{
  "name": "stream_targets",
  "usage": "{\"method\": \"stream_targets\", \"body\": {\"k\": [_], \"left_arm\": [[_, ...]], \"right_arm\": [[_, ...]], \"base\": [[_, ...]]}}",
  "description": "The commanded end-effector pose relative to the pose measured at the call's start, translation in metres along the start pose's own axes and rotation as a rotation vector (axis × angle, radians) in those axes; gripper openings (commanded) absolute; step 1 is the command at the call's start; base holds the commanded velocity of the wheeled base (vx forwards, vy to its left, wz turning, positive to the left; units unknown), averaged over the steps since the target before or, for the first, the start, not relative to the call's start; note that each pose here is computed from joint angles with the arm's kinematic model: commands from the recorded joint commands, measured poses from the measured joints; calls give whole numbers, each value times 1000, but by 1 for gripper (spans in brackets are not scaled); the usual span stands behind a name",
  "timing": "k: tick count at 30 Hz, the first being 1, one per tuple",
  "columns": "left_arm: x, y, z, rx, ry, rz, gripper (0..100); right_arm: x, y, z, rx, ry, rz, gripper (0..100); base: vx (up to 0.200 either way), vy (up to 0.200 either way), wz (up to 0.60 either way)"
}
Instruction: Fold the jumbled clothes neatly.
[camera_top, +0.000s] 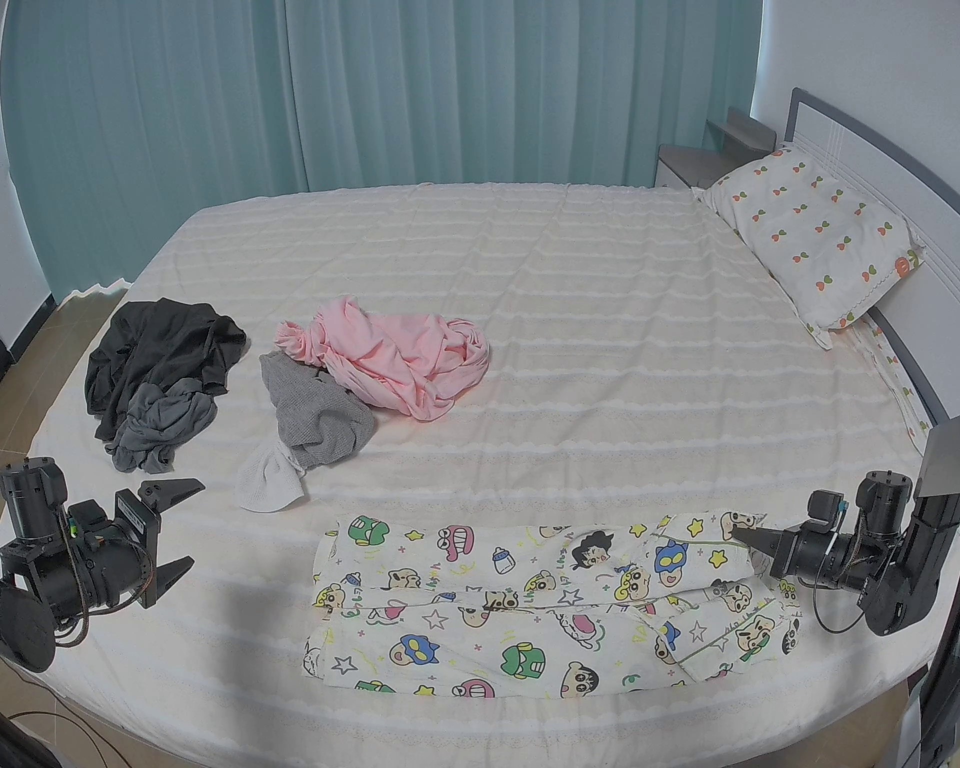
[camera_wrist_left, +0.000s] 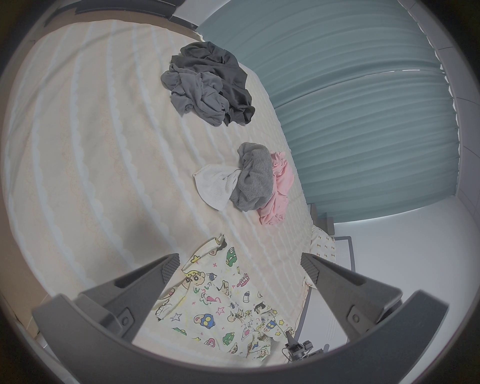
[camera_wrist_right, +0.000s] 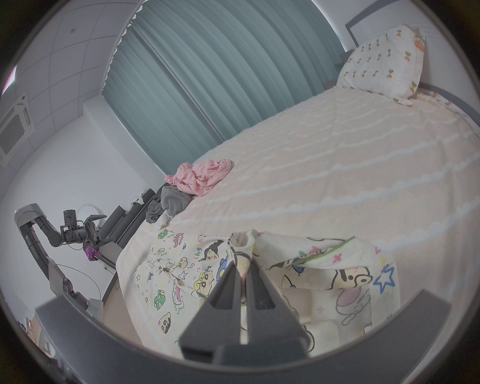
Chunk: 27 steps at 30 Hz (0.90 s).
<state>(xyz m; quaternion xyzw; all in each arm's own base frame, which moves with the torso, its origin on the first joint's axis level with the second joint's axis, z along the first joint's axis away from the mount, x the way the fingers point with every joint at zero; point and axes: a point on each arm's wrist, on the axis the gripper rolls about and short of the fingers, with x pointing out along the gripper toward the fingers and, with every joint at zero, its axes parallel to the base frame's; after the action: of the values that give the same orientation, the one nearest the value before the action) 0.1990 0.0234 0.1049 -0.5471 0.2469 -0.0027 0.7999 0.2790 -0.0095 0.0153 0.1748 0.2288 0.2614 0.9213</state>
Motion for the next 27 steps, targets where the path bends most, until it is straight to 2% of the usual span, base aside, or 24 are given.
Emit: {"method": "stream_targets", "body": {"k": [1, 5, 6, 12, 17, 21, 27], "left_arm": [[1, 1, 0, -1, 3, 4, 100], [1, 1, -1, -1, 5, 5, 100], [1, 1, -1, -1, 5, 5, 100], [1, 3, -2, -4, 8, 10, 100], [1, 3, -2, -4, 9, 11, 100], [1, 3, -2, -3, 9, 13, 100], [0, 3, -2, -3, 11, 12, 100]], "right_arm": [[9, -8, 10, 1, -7, -7, 0], [15, -12, 17, 6, 1, -9, 0], [16, -12, 17, 12, 8, -10, 100], [8, -17, 13, 51, 31, -58, 100], [-4, -22, 20, 27, -50, -133, 100], [-14, -14, 31, -22, -126, -118, 100], [10, -5, 38, -53, -122, -48, 100]], "base": [[0, 0, 0], [0, 0, 0], [0, 0, 0], [0, 0, 0], [0, 0, 0], [0, 0, 0], [0, 0, 0]]}}
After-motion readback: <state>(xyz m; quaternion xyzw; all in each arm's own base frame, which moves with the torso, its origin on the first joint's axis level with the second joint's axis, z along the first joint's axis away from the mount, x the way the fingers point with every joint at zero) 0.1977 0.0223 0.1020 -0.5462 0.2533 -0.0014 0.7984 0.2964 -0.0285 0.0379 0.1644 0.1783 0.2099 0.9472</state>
